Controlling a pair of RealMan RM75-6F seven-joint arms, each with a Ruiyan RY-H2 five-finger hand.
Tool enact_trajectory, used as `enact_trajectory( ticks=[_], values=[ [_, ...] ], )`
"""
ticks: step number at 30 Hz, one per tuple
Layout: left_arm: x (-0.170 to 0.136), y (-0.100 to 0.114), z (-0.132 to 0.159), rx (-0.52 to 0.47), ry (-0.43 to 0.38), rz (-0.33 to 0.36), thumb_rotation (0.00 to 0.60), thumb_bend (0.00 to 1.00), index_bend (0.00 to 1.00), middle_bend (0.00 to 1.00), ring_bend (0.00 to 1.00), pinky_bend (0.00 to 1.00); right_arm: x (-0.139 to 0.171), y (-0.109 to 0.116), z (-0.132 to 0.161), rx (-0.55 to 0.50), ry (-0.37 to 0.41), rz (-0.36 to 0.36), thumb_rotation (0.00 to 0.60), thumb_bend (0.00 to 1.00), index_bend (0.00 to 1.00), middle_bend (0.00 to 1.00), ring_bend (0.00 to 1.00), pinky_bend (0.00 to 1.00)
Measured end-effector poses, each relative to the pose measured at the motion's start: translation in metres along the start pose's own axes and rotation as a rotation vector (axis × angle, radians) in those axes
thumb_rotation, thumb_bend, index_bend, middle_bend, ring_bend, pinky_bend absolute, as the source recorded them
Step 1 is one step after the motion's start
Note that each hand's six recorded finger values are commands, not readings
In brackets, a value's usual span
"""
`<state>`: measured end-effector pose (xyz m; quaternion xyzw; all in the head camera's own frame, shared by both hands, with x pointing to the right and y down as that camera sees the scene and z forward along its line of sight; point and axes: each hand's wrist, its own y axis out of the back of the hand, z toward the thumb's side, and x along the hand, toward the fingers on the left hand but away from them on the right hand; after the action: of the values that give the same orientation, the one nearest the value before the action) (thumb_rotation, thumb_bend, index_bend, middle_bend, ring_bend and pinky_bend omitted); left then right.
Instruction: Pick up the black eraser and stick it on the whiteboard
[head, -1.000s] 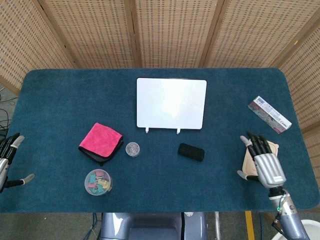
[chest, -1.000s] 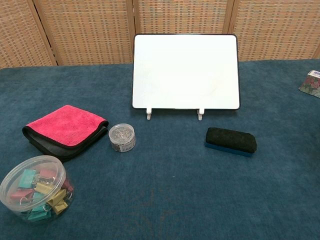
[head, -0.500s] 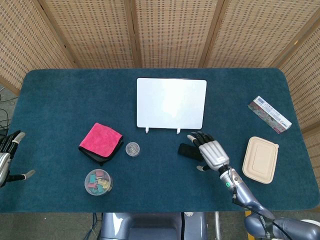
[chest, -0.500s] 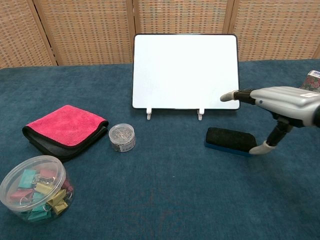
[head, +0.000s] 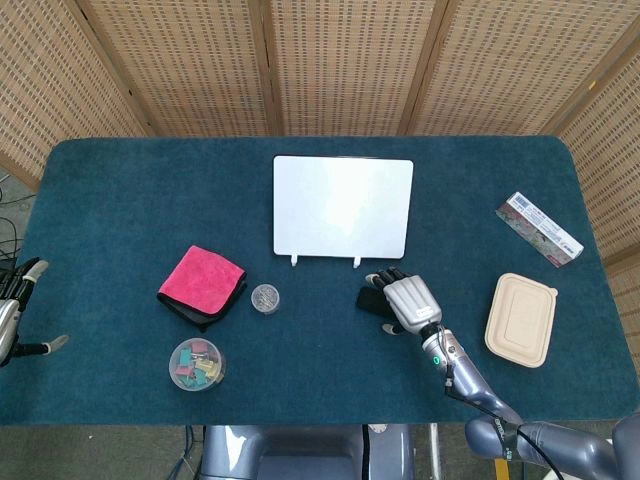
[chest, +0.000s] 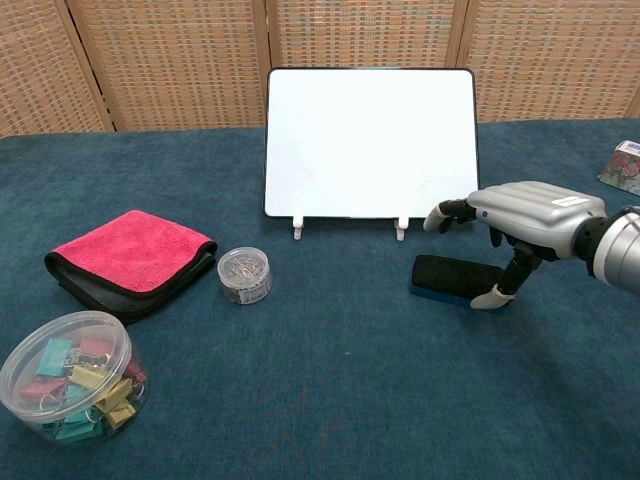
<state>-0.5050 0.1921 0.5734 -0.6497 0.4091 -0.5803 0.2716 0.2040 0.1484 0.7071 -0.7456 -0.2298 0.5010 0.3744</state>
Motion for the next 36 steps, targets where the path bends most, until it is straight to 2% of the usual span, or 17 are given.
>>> enact_trajectory(
  ticks=[11,15,21,26,32,36],
  values=[
    [0.001,0.001,0.0,-0.004,0.001,0.001,0.6,0.0,0.0,0.0,0.0,0.0,-0.017,-0.009,0.008,0.032,-0.005,0.002,0.6,0.0,0.25,0.29,0.25,0.4],
    [0.001,0.001,-0.001,-0.007,0.003,0.002,0.6,0.0,0.0,0.0,0.0,0.0,-0.02,-0.011,0.01,0.032,-0.008,-0.003,0.6,0.08,0.38,0.41,0.38,0.46],
    [0.002,0.001,0.0,-0.007,0.0,0.0,0.6,0.0,0.0,0.0,0.0,0.0,-0.024,-0.014,0.01,0.04,-0.011,-0.003,0.6,0.16,0.43,0.51,0.49,0.51],
    [0.002,0.001,0.0,-0.01,-0.001,0.001,0.6,0.0,0.0,0.0,0.0,0.0,-0.027,-0.013,0.01,0.053,-0.009,-0.036,0.6,0.25,0.46,0.57,0.55,0.56],
    [0.002,0.0,0.0,-0.01,-0.001,-0.003,0.6,0.0,0.0,0.0,0.0,0.0,-0.022,-0.006,0.013,0.062,0.012,-0.088,0.6,0.3,0.46,0.57,0.55,0.56],
    [0.003,0.0,0.0,-0.013,-0.001,-0.004,0.6,0.0,0.0,0.0,0.0,0.0,-0.018,0.007,0.017,0.077,0.044,-0.145,0.6,0.31,0.47,0.57,0.55,0.56]
  ],
)
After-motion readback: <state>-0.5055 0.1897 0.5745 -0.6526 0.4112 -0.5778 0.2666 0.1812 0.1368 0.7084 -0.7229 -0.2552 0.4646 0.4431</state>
